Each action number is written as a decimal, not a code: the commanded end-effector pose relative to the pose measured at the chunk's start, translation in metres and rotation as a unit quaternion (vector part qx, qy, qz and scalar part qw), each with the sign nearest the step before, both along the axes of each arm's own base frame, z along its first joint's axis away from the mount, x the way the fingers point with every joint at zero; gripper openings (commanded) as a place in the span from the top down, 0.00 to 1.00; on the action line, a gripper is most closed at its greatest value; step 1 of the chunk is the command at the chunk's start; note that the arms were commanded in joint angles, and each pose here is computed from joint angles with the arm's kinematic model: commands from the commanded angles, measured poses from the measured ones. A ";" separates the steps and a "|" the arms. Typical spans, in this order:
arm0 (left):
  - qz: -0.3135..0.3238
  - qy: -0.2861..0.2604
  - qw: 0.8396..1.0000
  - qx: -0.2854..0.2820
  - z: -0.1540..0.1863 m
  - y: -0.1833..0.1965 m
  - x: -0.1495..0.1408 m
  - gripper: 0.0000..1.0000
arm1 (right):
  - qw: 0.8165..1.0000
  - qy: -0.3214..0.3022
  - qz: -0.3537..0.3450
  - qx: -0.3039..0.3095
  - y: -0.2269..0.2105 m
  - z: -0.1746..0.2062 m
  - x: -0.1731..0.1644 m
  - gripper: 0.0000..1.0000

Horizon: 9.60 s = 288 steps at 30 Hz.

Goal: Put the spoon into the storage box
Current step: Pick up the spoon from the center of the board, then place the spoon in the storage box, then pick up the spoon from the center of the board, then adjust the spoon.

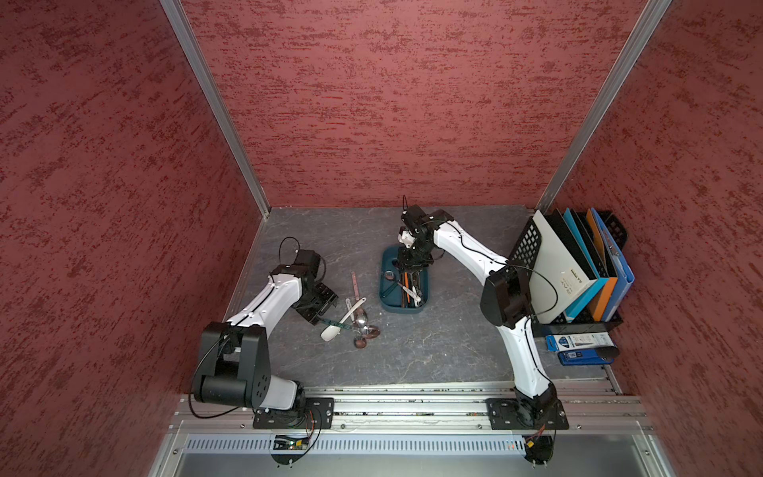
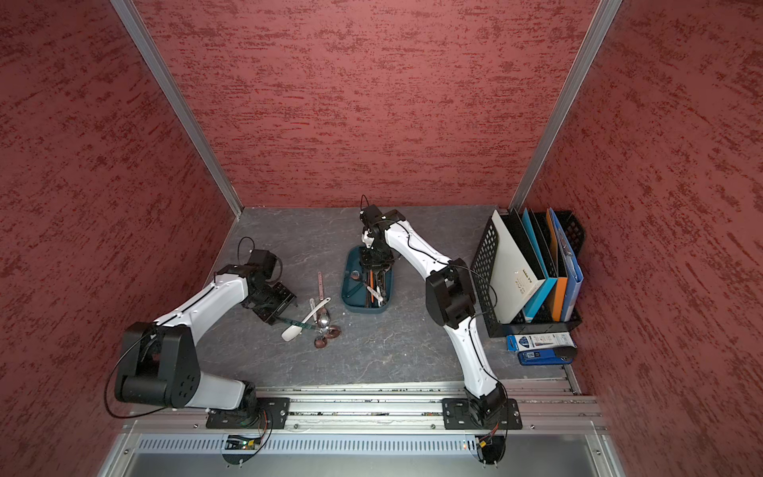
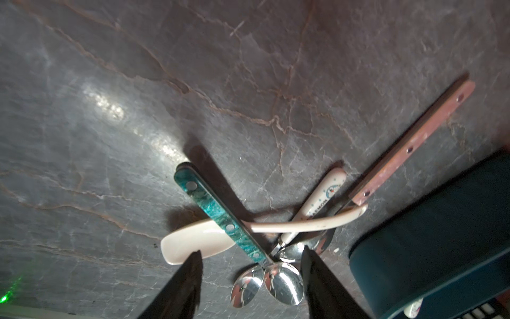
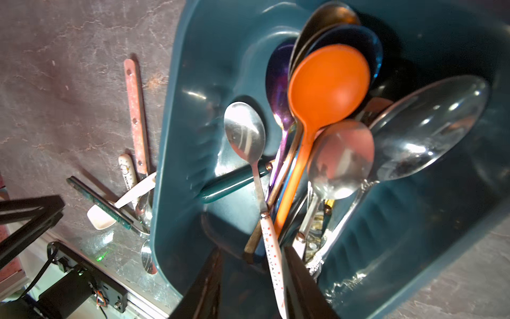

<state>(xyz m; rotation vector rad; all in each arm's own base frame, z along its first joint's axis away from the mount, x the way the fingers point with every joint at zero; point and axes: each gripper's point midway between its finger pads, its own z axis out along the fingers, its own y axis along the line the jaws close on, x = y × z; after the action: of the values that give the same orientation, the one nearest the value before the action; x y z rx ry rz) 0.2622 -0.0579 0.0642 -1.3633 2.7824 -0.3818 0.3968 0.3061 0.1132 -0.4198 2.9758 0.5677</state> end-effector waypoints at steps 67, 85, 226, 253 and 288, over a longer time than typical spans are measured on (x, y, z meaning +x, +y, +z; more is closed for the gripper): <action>0.269 -0.271 0.918 -0.104 0.086 -0.056 0.215 1.00 | 0.844 -0.035 -0.357 0.398 -0.019 0.133 0.055 0.58; 0.323 -0.302 0.882 -0.164 0.116 -0.121 0.229 1.00 | 0.831 -0.098 -0.391 0.384 0.014 0.099 0.073 0.55; -0.497 0.085 0.859 0.086 -0.067 -0.054 0.009 0.67 | 0.994 0.080 -0.038 0.064 -0.017 -0.003 0.010 0.62; -0.368 -0.079 0.925 -0.053 0.033 -0.082 0.054 0.92 | 0.979 0.056 -0.073 0.180 0.011 0.044 0.018 0.65; -0.307 -0.261 0.879 -0.254 0.113 -0.200 0.130 0.88 | 0.942 0.001 -0.073 0.329 0.074 0.086 0.036 0.94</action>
<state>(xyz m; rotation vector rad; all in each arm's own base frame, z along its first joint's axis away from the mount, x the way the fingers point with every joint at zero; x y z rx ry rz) 0.3940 -0.2518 0.1825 -0.2576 2.6223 -1.3136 0.4400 0.3645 0.1871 -0.0580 2.5965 1.3466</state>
